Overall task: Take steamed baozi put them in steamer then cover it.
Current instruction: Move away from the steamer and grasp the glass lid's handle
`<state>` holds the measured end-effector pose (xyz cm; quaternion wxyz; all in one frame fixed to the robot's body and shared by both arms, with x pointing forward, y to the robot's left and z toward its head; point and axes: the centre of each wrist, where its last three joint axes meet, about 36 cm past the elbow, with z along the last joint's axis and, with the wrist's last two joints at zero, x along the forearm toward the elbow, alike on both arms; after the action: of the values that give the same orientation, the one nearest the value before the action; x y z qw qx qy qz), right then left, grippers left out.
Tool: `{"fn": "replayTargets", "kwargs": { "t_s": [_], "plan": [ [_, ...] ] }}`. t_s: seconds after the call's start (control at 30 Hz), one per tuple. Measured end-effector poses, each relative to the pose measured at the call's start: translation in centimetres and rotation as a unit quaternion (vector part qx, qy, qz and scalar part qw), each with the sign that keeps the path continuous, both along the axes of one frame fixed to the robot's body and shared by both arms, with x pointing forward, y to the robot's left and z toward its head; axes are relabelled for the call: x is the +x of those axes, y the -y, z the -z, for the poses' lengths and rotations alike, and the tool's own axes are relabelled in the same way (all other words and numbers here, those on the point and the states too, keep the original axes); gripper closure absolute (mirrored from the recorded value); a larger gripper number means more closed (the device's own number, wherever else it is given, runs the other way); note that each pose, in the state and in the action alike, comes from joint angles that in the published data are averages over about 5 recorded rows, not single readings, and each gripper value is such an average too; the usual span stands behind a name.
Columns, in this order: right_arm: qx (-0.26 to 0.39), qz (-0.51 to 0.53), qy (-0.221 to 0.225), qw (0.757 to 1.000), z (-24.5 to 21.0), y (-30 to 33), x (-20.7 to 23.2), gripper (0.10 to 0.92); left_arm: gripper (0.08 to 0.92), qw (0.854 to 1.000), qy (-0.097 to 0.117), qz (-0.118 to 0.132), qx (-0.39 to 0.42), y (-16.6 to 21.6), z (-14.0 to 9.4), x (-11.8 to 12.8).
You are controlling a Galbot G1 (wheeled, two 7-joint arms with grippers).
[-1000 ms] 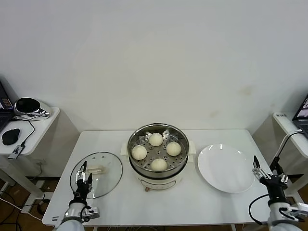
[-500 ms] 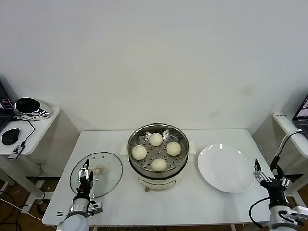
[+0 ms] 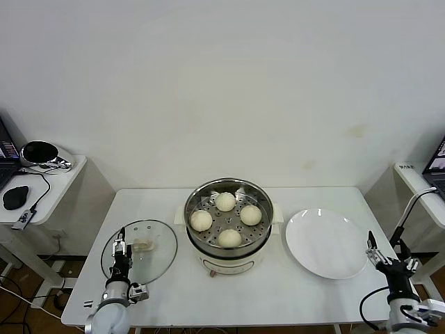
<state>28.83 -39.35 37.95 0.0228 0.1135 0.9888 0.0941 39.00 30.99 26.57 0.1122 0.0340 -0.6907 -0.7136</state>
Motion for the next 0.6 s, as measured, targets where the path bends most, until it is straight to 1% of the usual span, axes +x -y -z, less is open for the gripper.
{"fn": "replayTargets", "kwargs": {
  "t_s": [0.33,0.6],
  "plan": [
    [-0.002,0.0,-0.001,1.0,0.2,-0.1,-0.1,0.2,0.177,1.0,0.002,-0.013,-0.007,0.3,0.1,0.9],
    [-0.002,0.0,-0.002,1.0,0.4,-0.2,-0.3,0.2,0.177,1.0,0.002,-0.013,-0.01,0.6,0.2,1.6]
  ]
}}
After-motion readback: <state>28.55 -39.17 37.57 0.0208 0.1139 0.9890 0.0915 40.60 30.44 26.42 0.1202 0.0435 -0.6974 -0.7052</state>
